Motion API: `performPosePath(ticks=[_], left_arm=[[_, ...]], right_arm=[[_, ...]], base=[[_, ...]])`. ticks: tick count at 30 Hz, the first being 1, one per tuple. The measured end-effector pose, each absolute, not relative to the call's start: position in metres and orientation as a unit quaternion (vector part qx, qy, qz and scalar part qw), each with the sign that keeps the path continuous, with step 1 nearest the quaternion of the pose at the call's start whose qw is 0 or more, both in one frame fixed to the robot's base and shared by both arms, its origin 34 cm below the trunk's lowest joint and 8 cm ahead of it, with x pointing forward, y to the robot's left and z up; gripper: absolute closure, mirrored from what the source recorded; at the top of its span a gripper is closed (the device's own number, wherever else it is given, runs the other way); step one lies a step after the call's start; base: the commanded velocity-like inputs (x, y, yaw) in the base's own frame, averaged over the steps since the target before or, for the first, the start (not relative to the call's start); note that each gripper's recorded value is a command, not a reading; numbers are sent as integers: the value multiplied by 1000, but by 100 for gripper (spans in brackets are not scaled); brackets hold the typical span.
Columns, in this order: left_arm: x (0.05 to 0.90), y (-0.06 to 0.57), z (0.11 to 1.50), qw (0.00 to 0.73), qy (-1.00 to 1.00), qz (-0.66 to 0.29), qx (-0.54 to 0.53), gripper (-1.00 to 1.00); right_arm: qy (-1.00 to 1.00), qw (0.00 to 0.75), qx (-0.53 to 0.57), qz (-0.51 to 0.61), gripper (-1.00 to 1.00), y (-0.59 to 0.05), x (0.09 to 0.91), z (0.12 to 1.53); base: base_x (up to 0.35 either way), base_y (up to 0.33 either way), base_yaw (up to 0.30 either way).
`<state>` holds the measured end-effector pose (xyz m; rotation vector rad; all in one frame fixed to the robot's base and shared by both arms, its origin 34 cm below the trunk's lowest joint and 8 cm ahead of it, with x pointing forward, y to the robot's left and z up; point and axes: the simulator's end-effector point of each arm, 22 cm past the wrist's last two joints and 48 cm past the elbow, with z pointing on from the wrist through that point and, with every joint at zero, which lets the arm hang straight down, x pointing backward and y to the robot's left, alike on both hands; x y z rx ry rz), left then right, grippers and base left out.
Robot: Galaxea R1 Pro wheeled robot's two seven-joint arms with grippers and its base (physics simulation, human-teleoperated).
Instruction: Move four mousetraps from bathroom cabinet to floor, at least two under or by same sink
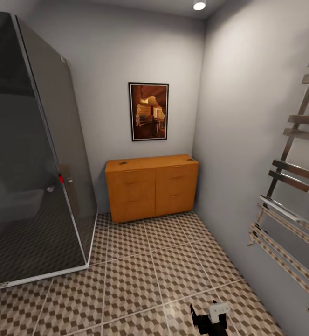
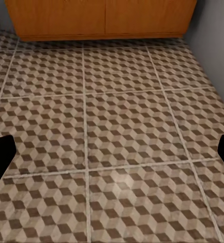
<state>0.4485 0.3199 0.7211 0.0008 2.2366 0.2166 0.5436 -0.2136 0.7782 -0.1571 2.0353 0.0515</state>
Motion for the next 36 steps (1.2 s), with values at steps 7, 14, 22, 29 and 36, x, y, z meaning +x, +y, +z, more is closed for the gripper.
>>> performPosePath(ticks=[7, 14, 22, 29, 36], left_arm=[[448, 320, 721, 432, 897, 87, 0, -100], [448, 320, 721, 432, 897, 87, 0, -100], [448, 320, 721, 432, 897, 87, 0, -100], [448, 320, 721, 432, 897, 87, 0, -100], [448, 320, 721, 432, 897, 87, 0, -100]], right_arm=[[850, 523, -66, 22, -100, -214, 544, 778], [850, 523, -66, 22, -100, -214, 544, 778], [850, 523, -66, 22, -100, -213, 544, 778], [850, 522, -66, 22, -100, -213, 544, 778], [850, 522, -66, 22, -100, -214, 544, 778]], base=[[260, 0, 0], [258, 0, 0], [257, 0, 0], [248, 0, 0], [240, 0, 0]])
